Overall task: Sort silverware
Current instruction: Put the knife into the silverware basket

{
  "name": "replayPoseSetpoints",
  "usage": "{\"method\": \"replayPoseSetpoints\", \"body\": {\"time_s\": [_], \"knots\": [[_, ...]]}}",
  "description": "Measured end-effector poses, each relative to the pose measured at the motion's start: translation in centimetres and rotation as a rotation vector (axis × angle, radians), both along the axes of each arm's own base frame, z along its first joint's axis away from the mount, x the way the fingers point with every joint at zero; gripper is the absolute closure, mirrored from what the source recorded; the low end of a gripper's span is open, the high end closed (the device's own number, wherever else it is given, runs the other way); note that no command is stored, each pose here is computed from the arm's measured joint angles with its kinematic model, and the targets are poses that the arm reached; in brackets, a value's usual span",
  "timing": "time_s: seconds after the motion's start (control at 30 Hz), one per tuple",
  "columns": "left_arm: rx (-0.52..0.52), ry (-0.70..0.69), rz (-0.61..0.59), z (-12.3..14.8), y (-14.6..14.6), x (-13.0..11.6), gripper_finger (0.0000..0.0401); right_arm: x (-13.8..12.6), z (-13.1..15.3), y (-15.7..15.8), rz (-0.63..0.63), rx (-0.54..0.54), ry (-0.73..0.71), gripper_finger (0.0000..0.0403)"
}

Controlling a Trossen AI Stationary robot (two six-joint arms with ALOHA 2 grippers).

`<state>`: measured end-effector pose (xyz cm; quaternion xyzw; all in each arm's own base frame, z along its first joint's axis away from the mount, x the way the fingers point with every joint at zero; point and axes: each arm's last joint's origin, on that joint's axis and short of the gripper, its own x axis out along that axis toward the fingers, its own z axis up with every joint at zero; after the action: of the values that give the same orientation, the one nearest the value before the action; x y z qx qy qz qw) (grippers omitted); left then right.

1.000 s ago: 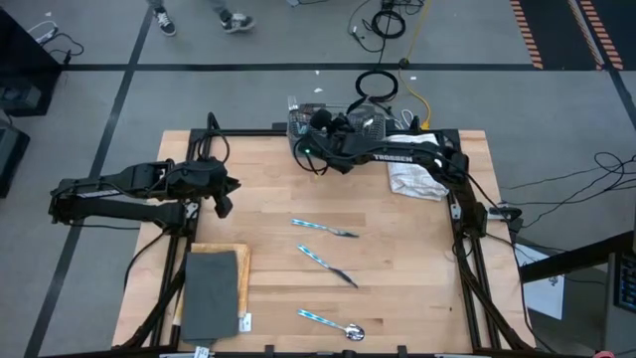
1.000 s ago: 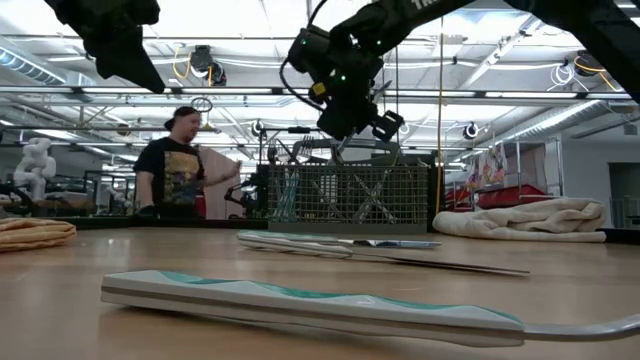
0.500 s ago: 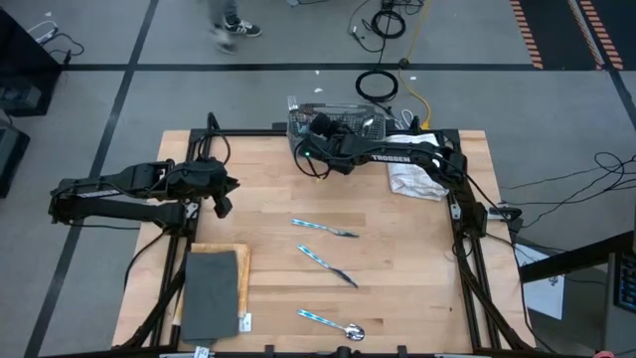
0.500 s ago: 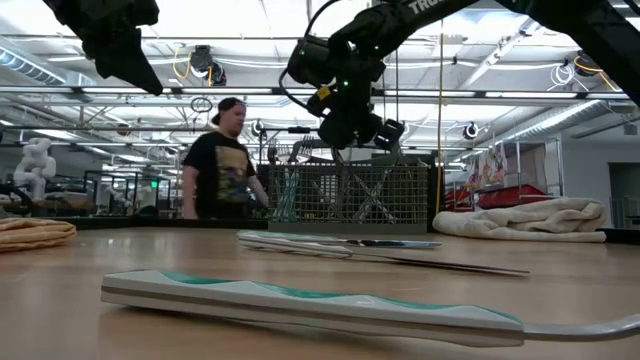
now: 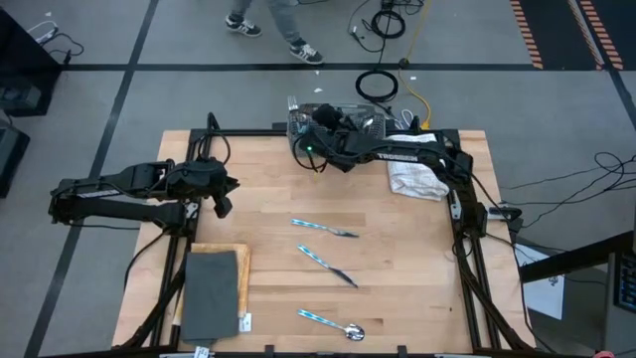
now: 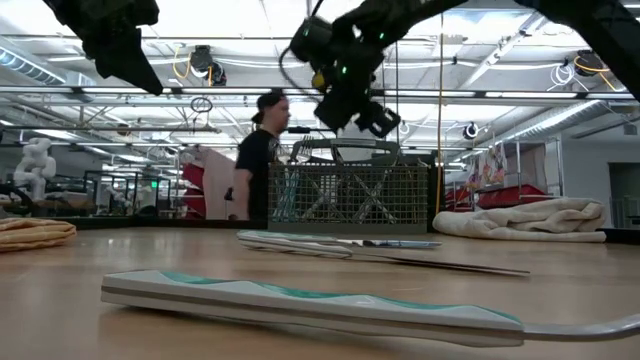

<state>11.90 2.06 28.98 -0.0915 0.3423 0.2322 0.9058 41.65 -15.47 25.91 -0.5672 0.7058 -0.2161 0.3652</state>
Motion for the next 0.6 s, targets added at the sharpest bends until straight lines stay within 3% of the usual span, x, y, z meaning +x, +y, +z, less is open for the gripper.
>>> {"method": "replayPoseSetpoints", "body": {"time_s": [0.23,0.4,0.5,0.6], "knots": [[0.001,-0.001,0.001,0.0,0.0,0.0,0.0338,-2.1,5.3,1.3,-0.05,-0.087,-0.222,0.0245],[0.001,-0.01,0.003,0.1,0.0,0.1,0.0338,-5.1,10.9,4.4,-0.09,-0.161,-0.628,0.0245],[0.004,-0.042,0.003,0.3,0.0,0.3,0.0338,-6.6,12.8,8.1,-0.036,-0.046,-0.894,0.0245],[0.006,-0.073,0.002,0.5,0.0,0.4,0.0338,-8.3,13.8,11.7,-0.016,0.251,-1.167,0.0245]]}}
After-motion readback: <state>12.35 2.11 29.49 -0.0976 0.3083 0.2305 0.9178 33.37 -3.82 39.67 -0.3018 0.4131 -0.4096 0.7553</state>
